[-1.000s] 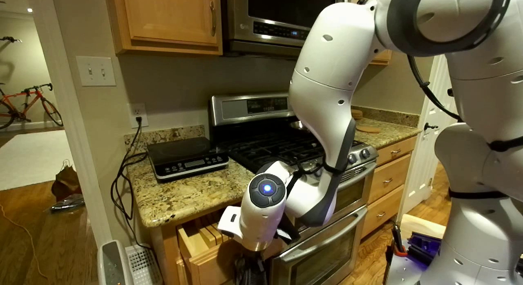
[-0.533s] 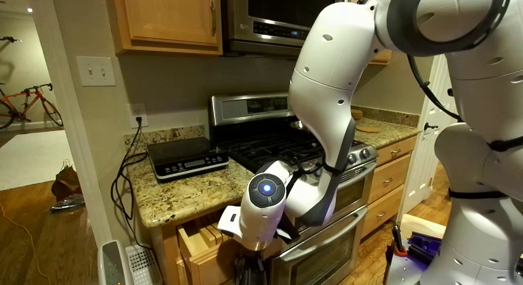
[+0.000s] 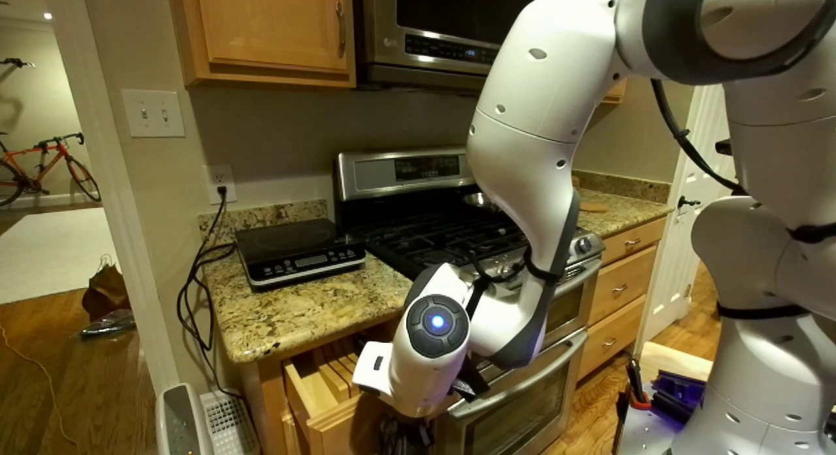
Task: Open the drawer to the left of the stove
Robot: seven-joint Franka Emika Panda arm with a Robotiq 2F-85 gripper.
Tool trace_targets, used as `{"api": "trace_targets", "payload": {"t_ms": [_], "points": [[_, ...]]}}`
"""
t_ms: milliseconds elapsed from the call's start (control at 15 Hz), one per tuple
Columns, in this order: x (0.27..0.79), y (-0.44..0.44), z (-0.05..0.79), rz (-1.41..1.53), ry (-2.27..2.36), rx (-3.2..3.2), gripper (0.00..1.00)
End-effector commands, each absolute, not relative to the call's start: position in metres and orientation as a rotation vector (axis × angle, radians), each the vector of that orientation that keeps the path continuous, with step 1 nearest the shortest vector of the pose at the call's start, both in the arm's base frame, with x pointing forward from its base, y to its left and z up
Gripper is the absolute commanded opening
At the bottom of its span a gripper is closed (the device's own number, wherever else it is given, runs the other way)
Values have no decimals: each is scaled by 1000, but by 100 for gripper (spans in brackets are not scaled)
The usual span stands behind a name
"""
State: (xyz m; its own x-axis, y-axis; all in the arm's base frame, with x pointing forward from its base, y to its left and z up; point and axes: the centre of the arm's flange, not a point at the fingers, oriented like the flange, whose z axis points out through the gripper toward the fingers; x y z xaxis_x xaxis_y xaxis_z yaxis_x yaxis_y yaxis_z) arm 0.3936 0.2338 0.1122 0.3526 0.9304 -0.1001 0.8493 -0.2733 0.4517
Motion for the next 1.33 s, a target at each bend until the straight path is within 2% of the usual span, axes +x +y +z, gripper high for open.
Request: {"api": "trace_targets", "payload": {"t_ms": [0,267,333,400,933,1267], "points": [[347,247,114,279,1573,2188,7],[327,251,119,284,1578,2192,8],[326,251,120,285,1574,2199,47],[324,251,121,283,1577,2206,47],[314,262,142,281,1646,2176,98],[303,277,183,315,1708,2157,100]]}}
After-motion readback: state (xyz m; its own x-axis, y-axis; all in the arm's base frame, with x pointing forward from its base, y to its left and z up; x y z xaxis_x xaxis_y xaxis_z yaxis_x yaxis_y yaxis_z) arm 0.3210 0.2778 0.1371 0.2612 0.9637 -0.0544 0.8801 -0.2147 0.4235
